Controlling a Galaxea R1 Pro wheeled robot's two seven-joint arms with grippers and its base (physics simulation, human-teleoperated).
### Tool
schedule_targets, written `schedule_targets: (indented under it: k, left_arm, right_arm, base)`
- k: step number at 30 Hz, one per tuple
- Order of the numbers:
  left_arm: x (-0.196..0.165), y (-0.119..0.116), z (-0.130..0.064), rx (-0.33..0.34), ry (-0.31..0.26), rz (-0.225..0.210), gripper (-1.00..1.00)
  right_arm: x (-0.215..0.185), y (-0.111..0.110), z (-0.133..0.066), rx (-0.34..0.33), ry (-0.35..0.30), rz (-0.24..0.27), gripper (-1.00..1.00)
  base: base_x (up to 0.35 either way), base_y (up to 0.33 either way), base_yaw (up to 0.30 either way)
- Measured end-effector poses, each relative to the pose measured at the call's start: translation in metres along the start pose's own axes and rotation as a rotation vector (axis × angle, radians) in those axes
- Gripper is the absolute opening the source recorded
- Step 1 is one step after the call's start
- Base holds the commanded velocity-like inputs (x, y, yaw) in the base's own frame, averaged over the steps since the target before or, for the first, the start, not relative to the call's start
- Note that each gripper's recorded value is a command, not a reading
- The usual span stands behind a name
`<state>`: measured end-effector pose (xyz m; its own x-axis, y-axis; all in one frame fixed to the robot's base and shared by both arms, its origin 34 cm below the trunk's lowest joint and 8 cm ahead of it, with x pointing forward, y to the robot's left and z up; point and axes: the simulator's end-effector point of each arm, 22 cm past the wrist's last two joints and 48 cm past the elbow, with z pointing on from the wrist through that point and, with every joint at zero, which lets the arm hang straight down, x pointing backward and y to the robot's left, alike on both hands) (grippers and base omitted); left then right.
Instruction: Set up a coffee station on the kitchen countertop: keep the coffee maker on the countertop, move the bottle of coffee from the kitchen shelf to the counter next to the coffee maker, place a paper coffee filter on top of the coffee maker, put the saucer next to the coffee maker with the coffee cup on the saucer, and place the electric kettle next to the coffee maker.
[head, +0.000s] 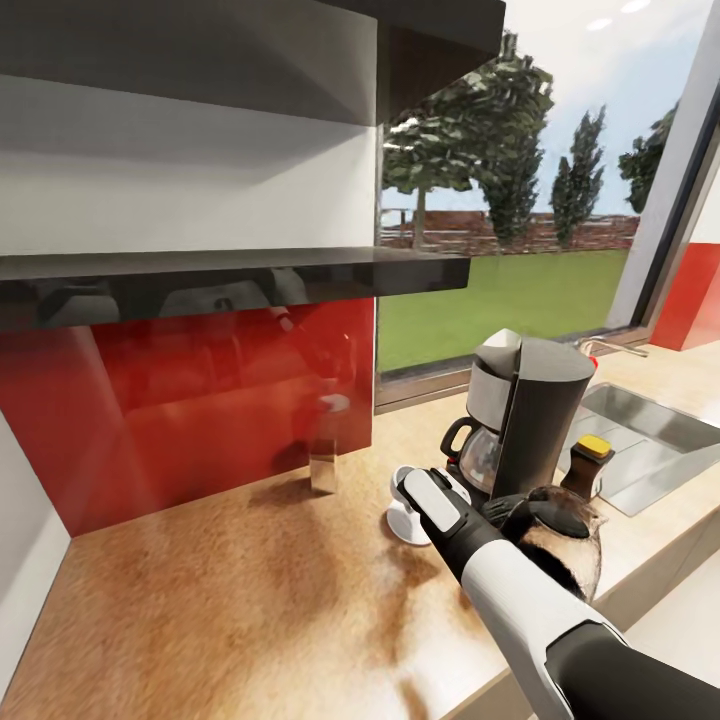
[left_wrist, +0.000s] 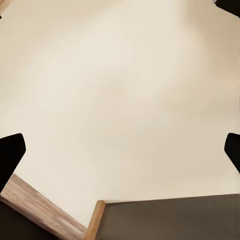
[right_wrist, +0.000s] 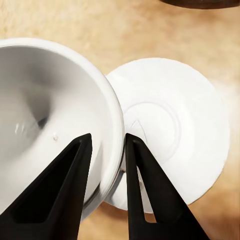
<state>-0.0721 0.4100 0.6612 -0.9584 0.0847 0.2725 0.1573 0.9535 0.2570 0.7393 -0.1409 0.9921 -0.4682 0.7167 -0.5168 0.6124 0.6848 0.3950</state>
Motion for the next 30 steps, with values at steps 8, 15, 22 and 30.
schedule_targets:
  k: [8, 15, 22, 30]
  left_arm:
    - [0.0, 0.0, 0.0, 0.0, 0.0, 0.0, 1.0]
    - [-0.0001, 0.0, 0.0, 0.0, 0.0, 0.0, 1.0]
    - [0.0, 0.0, 0.0, 0.0, 0.0, 0.0, 1.0]
    - [-0.0003, 0.0, 0.0, 0.0, 0.0, 0.0, 1.0]
  right_arm:
    - [0.0001, 0.0001, 0.0, 0.0, 0.0, -0.001, -1.0]
    - [0.0001, 0.0001, 0.0, 0.0, -0.001, -0.001, -1.0]
    - [-0.0003, -0.0008, 0.0001, 0.004, -0.002, 0.002, -1.0]
    - [-0.0002, -0.0067, -0.0001, 0.031, -0.001, 0.004, -1.0]
  base:
    - [0.003, -0.001, 0.0]
    - [0.0, 0.0, 0.0]
    - [0.0, 0.0, 0.0]
    - [0.0, -0.004, 0.0]
